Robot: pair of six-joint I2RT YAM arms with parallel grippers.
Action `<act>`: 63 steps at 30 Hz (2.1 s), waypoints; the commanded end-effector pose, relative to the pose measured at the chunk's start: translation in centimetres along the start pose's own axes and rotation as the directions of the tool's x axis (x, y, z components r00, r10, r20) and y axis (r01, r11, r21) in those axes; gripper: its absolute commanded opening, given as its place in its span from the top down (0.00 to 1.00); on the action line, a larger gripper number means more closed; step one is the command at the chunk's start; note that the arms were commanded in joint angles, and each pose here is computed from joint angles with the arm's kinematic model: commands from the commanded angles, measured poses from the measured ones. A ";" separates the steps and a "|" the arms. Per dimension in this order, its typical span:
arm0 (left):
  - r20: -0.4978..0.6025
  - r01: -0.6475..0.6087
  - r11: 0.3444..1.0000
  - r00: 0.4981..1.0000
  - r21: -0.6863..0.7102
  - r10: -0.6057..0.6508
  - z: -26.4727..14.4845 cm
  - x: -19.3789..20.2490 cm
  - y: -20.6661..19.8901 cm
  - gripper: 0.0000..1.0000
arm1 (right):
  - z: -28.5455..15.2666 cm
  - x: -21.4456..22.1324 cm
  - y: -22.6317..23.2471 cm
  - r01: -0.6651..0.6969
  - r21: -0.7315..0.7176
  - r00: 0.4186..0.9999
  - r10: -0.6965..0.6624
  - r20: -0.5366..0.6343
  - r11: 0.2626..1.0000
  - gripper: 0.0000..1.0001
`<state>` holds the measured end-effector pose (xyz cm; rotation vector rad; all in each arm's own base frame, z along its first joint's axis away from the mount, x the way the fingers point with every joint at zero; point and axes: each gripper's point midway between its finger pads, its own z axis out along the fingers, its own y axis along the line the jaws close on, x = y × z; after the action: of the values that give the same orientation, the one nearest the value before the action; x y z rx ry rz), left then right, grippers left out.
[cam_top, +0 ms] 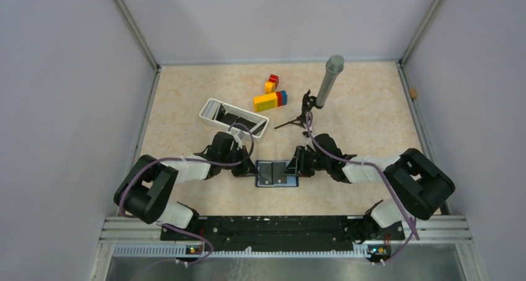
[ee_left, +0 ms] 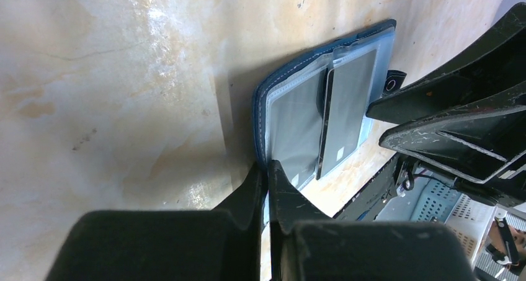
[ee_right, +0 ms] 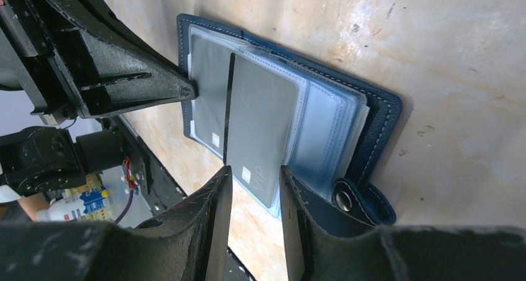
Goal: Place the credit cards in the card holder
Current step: Turn over the card holder at the center of the board.
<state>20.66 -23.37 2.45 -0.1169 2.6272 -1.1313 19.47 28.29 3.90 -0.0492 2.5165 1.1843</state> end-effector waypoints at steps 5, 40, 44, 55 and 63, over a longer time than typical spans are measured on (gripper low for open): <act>0.022 -0.021 1.000 1.000 -0.005 0.022 0.4 -0.7 -0.2 1.00 | 0.5 -0.4 3.7 0.042 -0.119 0.999 -0.041 0.013 0.992 0.67; 0.029 -0.011 1.000 1.000 -0.018 0.011 0.4 -0.8 0.0 1.00 | -1.5 -1.3 -1.4 0.017 0.208 0.996 -0.033 0.078 0.978 0.64; 0.029 -0.011 1.000 1.000 -0.020 0.012 0.4 -0.8 0.0 1.00 | -0.9 -1.2 -0.6 0.020 0.156 0.997 -0.030 0.068 0.988 0.64; 0.027 -0.012 1.000 1.000 -0.020 0.012 0.4 -0.8 0.0 1.00 | -0.9 -1.5 1.2 0.020 0.072 0.997 -0.025 0.075 0.997 0.69; 0.030 -0.015 1.000 0.999 -0.017 0.016 0.4 -0.9 -0.1 1.00 | -1.2 -1.9 2.1 0.037 0.048 0.995 -0.041 0.089 0.998 0.70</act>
<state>20.77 -23.58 2.44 -0.1295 2.6257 -1.1379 20.03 27.57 4.88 -0.0044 2.5266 1.0197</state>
